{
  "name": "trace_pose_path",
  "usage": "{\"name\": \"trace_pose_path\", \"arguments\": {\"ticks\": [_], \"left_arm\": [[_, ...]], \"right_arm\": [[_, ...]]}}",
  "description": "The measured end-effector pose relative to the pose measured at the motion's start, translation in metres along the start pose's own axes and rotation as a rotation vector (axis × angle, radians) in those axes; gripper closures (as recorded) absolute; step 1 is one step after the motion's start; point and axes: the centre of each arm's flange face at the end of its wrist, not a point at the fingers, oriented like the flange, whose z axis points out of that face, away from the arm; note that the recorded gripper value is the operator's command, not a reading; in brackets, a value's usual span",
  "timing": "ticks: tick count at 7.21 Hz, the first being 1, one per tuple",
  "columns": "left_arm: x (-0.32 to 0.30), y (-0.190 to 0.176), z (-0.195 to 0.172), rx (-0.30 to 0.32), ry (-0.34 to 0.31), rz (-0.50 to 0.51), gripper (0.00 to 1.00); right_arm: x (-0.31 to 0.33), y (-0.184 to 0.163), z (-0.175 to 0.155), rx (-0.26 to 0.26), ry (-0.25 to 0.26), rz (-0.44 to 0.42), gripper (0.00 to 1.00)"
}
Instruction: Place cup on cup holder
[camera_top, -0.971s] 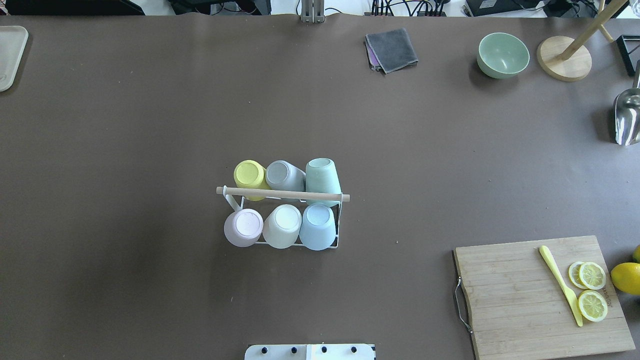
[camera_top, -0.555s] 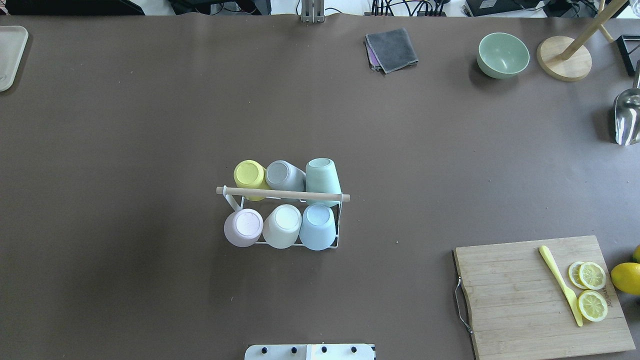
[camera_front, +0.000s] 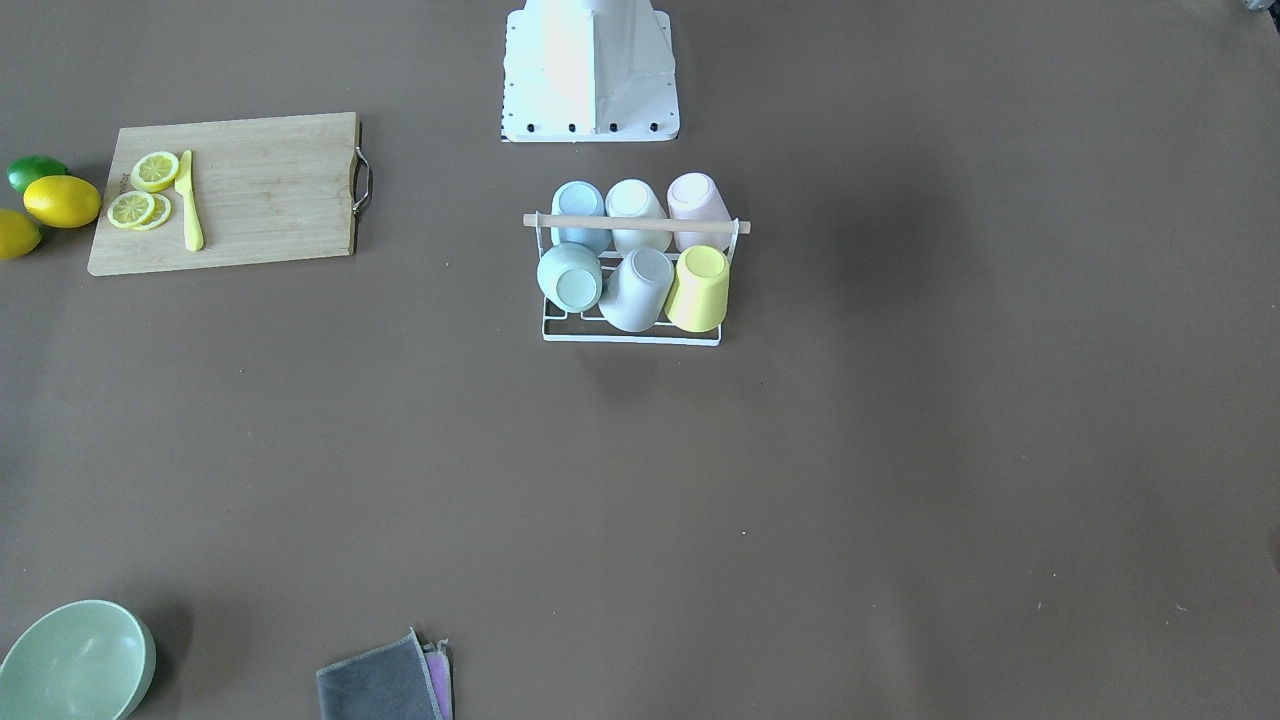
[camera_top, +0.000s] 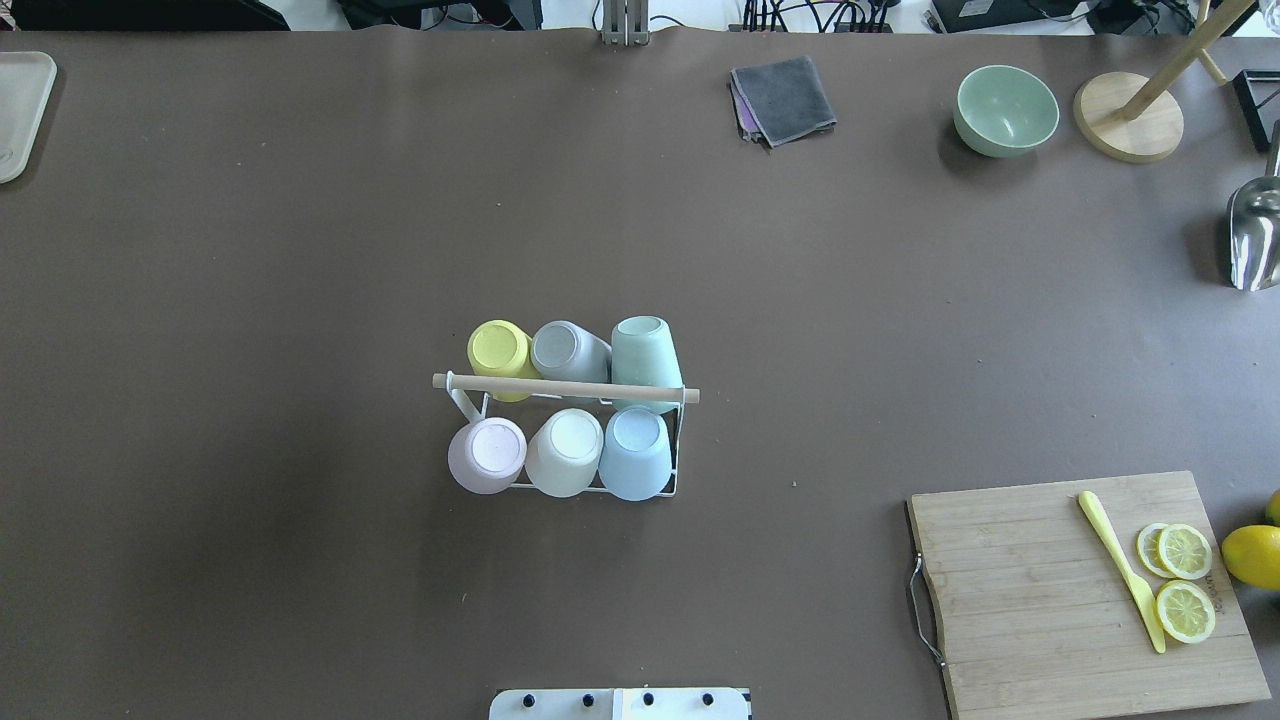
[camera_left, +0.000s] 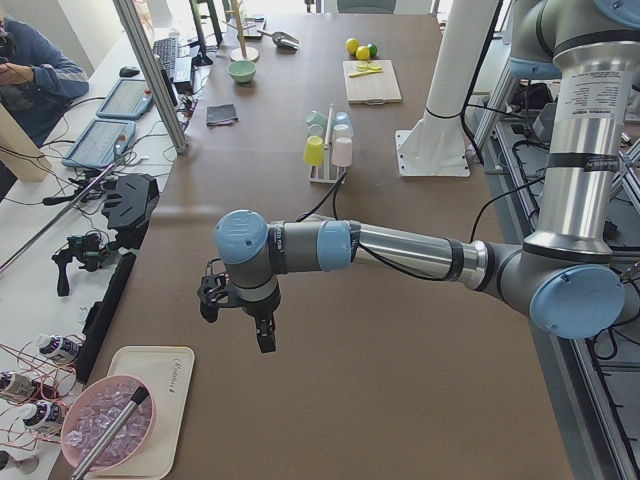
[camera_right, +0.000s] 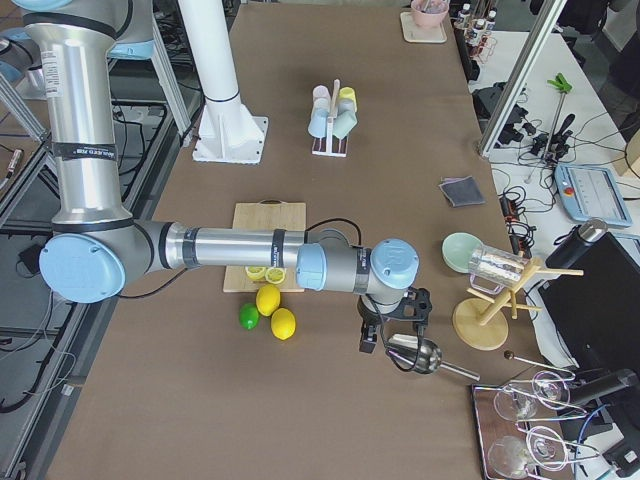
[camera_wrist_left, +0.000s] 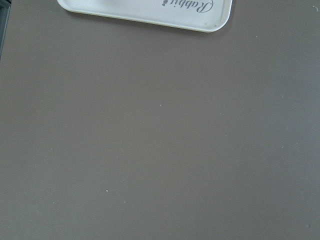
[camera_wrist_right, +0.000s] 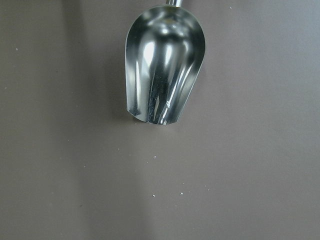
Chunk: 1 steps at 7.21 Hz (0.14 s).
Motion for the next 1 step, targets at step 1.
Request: {"name": "trace_pose_path", "arguments": {"ticks": [1], "left_arm": [[0.0023, 0.0007, -0.0022, 0.004, 0.001, 0.004, 0.03]], "right_arm": [[-0.0009, -0.0001, 0.0009, -0.002, 0.001, -0.002, 0.00]]}}
